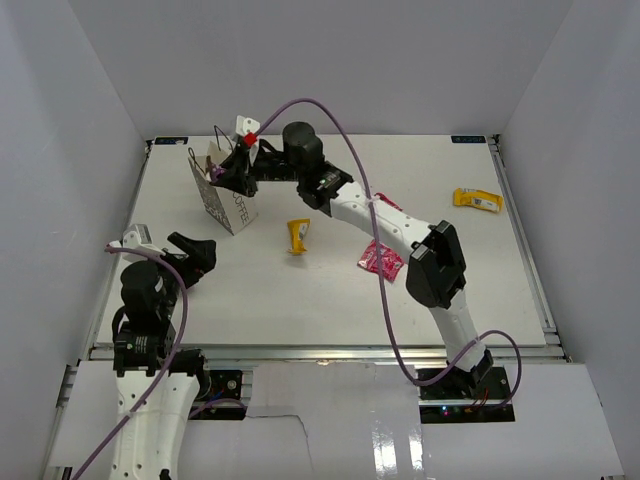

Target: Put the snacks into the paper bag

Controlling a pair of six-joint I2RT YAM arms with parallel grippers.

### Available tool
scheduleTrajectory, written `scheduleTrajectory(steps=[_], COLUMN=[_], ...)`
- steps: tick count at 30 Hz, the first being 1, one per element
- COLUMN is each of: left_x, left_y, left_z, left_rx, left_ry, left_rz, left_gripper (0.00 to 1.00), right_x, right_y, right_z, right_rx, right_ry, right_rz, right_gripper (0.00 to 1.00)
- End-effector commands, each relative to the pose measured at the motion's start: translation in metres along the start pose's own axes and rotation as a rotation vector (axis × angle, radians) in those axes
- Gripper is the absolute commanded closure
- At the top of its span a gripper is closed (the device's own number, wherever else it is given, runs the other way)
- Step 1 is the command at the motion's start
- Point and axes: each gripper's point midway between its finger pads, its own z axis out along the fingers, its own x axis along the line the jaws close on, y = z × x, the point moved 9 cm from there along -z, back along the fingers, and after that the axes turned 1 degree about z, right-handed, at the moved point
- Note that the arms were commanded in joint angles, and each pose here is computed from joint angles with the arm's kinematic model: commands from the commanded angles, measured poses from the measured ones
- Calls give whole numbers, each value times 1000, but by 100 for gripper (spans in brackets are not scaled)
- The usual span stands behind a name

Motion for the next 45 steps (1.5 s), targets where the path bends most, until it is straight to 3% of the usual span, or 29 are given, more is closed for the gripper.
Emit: scheduleTrajectory(steps=[1,8,13,24,36,45], left_x=[-2,-1,-1,-1,-4,-5], left_y=[-2,-8,-9,-10,-14,-17], left_z=[-7,-13,-15,-14,-19,-29], left_rx=[6,22,21,33,67,83], left_ry=[-26,-37,-44,-50,-84,-107], left_rz=[-19,-39,-40,-34,-50,-85], left_gripper=[2,2,2,2,2,3], right_x=[-26,-40,-45,-44,-54,-60], right_y=[5,12,4,32,10,-18], right_z=[21,52,57,55,66,71], right_rx=[-141,-316,-331,-411,-474,-452], right_ry=[-225,-385,-424,-416,-489,-516], right_rz=[-92,-198,-240,-317,-394,-430], right_gripper=[70,69,69,68,66,62])
